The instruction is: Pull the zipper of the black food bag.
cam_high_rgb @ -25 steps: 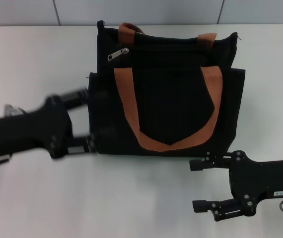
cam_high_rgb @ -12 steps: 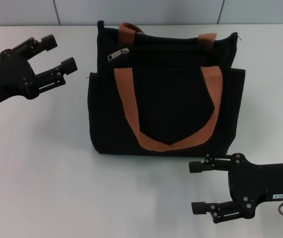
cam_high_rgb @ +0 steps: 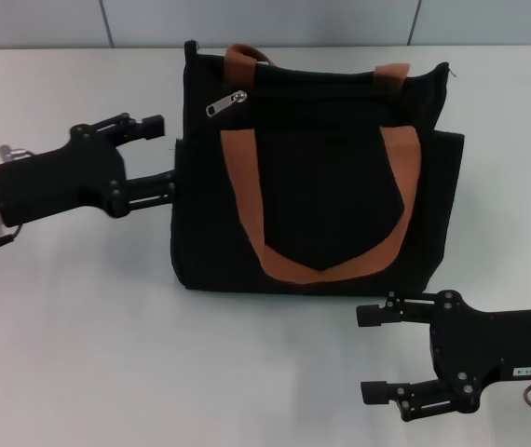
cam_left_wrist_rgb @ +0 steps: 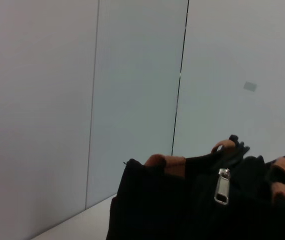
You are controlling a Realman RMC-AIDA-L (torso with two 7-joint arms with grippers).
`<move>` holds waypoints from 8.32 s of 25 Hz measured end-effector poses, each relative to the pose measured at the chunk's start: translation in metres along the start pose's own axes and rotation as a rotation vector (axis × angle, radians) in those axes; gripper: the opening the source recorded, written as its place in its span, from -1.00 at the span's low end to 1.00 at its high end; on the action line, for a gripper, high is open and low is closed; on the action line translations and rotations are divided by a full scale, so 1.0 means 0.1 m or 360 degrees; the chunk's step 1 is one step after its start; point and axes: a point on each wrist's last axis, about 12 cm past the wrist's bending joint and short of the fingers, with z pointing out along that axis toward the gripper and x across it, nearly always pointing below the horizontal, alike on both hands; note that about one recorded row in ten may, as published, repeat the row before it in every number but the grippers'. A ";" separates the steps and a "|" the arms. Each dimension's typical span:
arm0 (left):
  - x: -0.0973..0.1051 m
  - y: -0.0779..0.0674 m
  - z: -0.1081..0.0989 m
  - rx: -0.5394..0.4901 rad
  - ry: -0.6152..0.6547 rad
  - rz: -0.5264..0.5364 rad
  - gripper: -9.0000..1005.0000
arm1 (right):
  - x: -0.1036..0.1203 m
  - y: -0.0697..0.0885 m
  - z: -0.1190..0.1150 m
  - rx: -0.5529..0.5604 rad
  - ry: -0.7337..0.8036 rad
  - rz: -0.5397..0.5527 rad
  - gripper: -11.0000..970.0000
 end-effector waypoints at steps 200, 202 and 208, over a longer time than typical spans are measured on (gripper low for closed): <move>-0.05 -0.04 0.27 -0.0119 -0.0213 0.0233 -0.93 | -1.47 -1.02 0.64 0.0216 -0.0165 0.1487 -0.27; -0.05 -0.04 0.27 -0.0119 -0.0213 0.0232 -0.93 | -1.48 -1.01 0.63 0.0214 -0.0163 0.1487 -0.27; -0.05 -0.04 0.27 -0.0117 -0.0214 0.0228 -0.93 | -1.45 -1.01 0.66 0.0241 -0.0118 0.1481 -0.27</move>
